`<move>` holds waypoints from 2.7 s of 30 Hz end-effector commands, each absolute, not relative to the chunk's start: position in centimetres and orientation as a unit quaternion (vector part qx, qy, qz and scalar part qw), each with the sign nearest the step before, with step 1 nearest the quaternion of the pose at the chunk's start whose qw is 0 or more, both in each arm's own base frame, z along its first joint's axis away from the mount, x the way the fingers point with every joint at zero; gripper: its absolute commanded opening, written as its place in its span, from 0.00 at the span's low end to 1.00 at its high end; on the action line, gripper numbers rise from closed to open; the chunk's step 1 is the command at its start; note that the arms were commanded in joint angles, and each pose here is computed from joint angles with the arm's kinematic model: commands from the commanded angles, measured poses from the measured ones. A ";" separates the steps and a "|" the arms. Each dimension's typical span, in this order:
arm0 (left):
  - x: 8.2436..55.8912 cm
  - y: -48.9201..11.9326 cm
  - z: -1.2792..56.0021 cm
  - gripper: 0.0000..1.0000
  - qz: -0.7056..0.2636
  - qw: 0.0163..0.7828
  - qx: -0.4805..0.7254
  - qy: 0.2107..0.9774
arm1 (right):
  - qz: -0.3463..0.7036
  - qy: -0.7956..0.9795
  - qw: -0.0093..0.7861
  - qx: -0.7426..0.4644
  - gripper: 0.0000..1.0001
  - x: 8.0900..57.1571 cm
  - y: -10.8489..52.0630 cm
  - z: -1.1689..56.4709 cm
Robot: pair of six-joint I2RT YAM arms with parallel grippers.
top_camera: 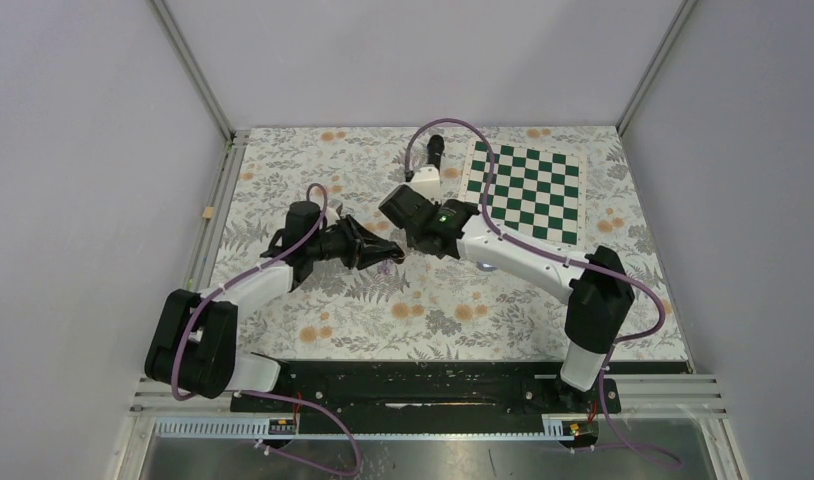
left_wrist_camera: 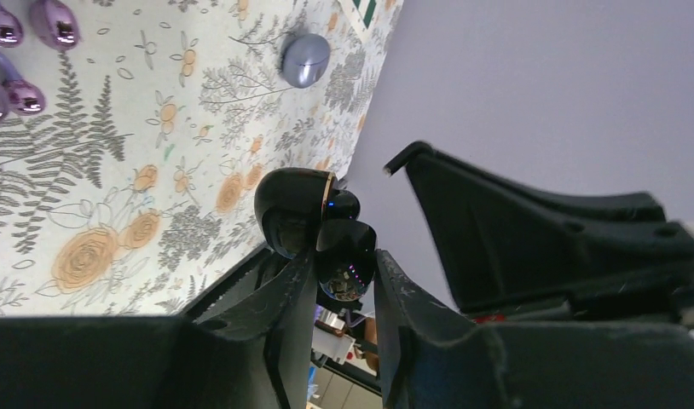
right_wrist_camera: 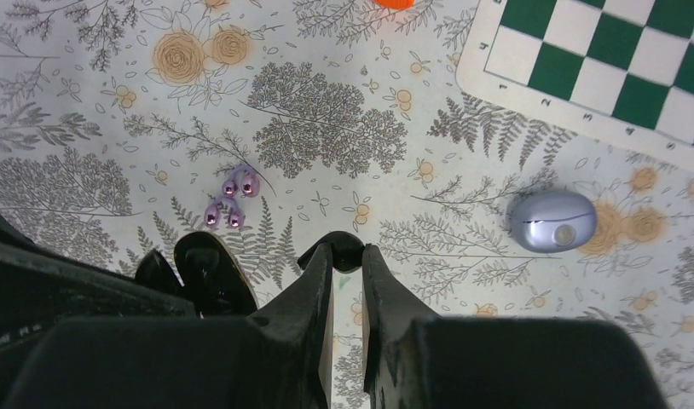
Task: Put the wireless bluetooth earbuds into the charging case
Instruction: Insert the left earbud into the left side groove of the charging case.
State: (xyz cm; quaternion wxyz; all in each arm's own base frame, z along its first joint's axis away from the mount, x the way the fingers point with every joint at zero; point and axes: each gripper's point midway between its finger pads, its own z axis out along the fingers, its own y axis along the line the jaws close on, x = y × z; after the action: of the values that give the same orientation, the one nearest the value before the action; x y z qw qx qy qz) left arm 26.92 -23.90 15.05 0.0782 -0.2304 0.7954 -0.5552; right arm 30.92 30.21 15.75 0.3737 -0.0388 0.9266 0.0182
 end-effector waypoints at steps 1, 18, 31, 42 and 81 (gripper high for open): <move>28.5 -24.1 19.4 0.00 -0.574 0.110 -0.234 0.777 | -0.024 0.895 0.440 -0.067 0.00 31.1 29.6 19.8; 28.8 -24.0 18.9 0.00 -0.562 0.100 -0.248 0.783 | 0.008 0.883 0.457 -0.105 0.00 30.0 33.0 21.7; 28.8 -24.0 19.6 0.00 -0.569 0.104 -0.248 0.777 | 0.007 0.897 0.423 -0.130 0.00 29.0 34.4 19.0; 28.7 -24.0 19.7 0.00 -0.570 0.106 -0.249 0.776 | 0.008 0.902 0.410 -0.137 0.00 28.8 34.8 17.8; 29.1 -23.8 18.2 0.00 -0.559 0.102 -0.265 0.779 | -0.015 0.897 0.391 -0.207 0.00 27.0 35.3 15.5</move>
State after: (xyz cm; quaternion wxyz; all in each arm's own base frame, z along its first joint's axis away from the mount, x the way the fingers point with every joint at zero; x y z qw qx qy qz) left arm 27.62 -23.80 16.45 0.0640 -0.2702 0.7940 -0.5409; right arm 28.42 34.74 15.96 0.4037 -0.1789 0.8969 -0.0242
